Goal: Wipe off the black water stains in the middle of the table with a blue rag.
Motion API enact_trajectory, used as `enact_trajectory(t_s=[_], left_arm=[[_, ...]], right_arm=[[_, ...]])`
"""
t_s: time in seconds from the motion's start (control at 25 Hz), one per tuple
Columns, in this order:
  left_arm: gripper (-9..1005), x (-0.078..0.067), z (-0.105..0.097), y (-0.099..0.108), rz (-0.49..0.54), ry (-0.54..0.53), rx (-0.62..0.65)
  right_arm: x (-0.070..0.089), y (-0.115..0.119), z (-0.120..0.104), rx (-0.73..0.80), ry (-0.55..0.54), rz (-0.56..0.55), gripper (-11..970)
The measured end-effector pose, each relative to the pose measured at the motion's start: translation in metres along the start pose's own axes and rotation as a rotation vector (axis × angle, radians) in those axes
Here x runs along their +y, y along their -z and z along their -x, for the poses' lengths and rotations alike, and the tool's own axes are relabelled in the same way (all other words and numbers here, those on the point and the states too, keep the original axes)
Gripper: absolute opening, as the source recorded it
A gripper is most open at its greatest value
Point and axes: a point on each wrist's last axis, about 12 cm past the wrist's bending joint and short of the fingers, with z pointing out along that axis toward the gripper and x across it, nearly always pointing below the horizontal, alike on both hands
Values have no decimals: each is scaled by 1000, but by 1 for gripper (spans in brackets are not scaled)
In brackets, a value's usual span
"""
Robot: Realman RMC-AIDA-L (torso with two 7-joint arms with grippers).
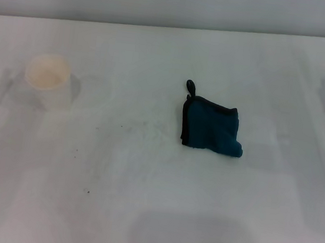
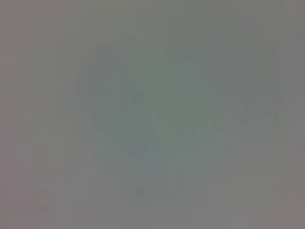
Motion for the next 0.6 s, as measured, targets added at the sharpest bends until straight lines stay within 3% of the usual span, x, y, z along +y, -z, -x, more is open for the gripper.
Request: enact_trajectory(t_s=[0.6], left_arm=[[877, -3, 2, -4, -26, -9, -7]], right_arm=[[-6, 4, -4, 18, -67, -41, 799]])
